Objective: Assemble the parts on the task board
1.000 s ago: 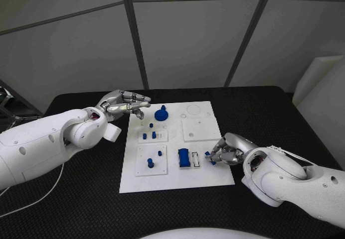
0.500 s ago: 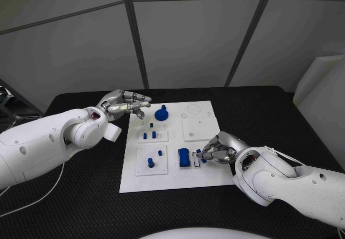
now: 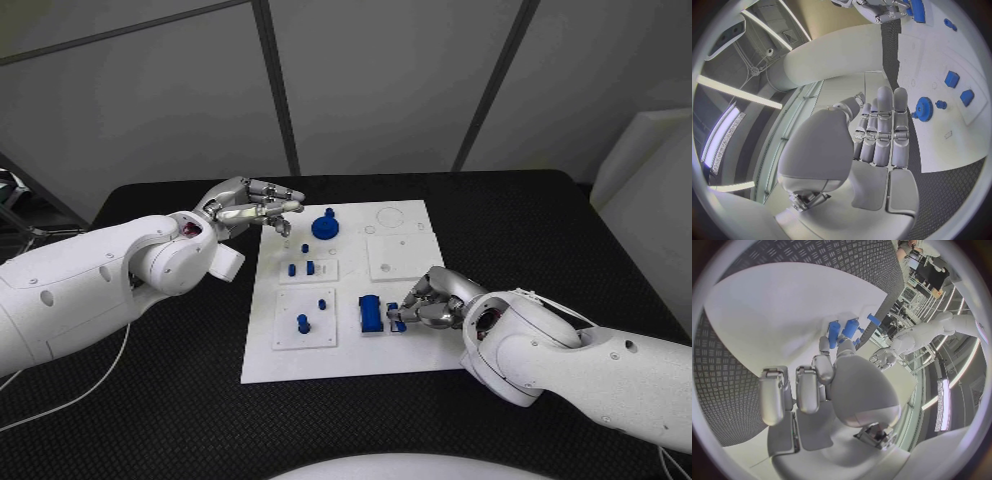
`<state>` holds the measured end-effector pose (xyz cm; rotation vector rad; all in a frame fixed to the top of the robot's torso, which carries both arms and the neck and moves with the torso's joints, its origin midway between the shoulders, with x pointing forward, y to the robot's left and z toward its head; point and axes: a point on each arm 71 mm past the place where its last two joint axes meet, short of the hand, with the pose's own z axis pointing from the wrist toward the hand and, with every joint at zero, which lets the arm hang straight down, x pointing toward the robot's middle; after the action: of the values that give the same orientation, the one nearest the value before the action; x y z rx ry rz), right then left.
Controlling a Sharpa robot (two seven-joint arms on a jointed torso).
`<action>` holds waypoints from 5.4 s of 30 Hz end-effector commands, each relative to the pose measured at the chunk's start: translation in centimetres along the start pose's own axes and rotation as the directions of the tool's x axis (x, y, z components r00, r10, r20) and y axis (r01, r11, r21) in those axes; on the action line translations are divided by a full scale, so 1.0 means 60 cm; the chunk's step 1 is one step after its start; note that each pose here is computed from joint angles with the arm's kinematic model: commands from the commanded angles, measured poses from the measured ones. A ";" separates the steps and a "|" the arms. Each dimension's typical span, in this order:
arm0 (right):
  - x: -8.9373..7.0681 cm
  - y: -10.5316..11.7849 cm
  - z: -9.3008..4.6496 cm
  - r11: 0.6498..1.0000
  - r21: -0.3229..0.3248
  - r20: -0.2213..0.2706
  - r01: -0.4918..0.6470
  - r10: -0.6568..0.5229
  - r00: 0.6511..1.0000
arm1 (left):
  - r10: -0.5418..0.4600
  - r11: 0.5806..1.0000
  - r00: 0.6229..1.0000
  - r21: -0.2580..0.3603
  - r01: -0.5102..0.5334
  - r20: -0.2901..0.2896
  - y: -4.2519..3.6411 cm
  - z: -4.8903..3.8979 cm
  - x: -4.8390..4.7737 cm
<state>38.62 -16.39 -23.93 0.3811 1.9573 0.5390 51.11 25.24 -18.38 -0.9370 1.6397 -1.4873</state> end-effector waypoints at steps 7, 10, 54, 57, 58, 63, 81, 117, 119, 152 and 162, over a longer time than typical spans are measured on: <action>0.006 -0.002 0.003 1.000 0.022 -0.019 0.020 -0.019 1.000 | -0.007 1.000 1.000 0.003 0.007 -0.011 -0.002 0.000 0.001; 0.006 -0.002 0.004 0.999 0.025 -0.015 0.021 -0.020 1.000 | -0.007 1.000 1.000 0.003 0.007 -0.011 -0.002 0.000 0.001; -0.002 -0.011 -0.007 0.996 -0.015 -0.024 0.087 -0.088 0.996 | -0.008 1.000 1.000 -0.006 0.008 -0.014 0.000 0.000 0.000; -0.002 -0.009 -0.007 0.995 -0.025 -0.026 0.095 -0.096 0.995 | -0.008 1.000 1.000 -0.006 0.008 -0.014 0.000 0.001 0.000; -0.002 -0.009 -0.008 0.995 -0.026 -0.027 0.097 -0.098 0.995 | -0.008 1.000 1.000 -0.006 0.008 -0.014 0.000 0.001 0.000; -0.002 -0.011 -0.007 0.994 -0.026 -0.029 0.102 -0.102 0.994 | -0.008 1.000 1.000 -0.007 0.008 -0.013 0.000 0.001 0.000; -0.002 -0.014 0.017 0.995 -0.037 0.002 0.088 -0.088 0.996 | -0.009 1.000 1.000 -0.010 0.009 -0.016 0.001 0.002 0.001; -0.141 -0.066 0.161 0.703 -0.342 -0.033 -0.624 0.655 0.755 | -0.196 0.980 0.931 0.087 0.177 0.307 0.044 0.036 -0.036; -0.147 -0.069 0.178 0.682 -0.350 -0.015 -0.642 0.681 0.732 | -0.206 0.978 0.914 0.103 0.181 0.349 0.049 0.042 -0.040; -0.104 -0.029 0.116 0.535 -0.383 0.163 -0.753 0.842 0.515 | -0.094 0.995 0.889 0.078 0.066 0.447 0.067 -0.004 0.109; -0.096 -0.024 0.095 0.519 -0.376 0.183 -0.768 0.854 0.487 | -0.079 0.996 0.886 0.078 0.048 0.456 0.064 -0.020 0.130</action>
<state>46.17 -18.89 -22.67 1.1907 1.2759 1.2601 46.15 19.00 -22.89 -1.2514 1.2679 -1.2571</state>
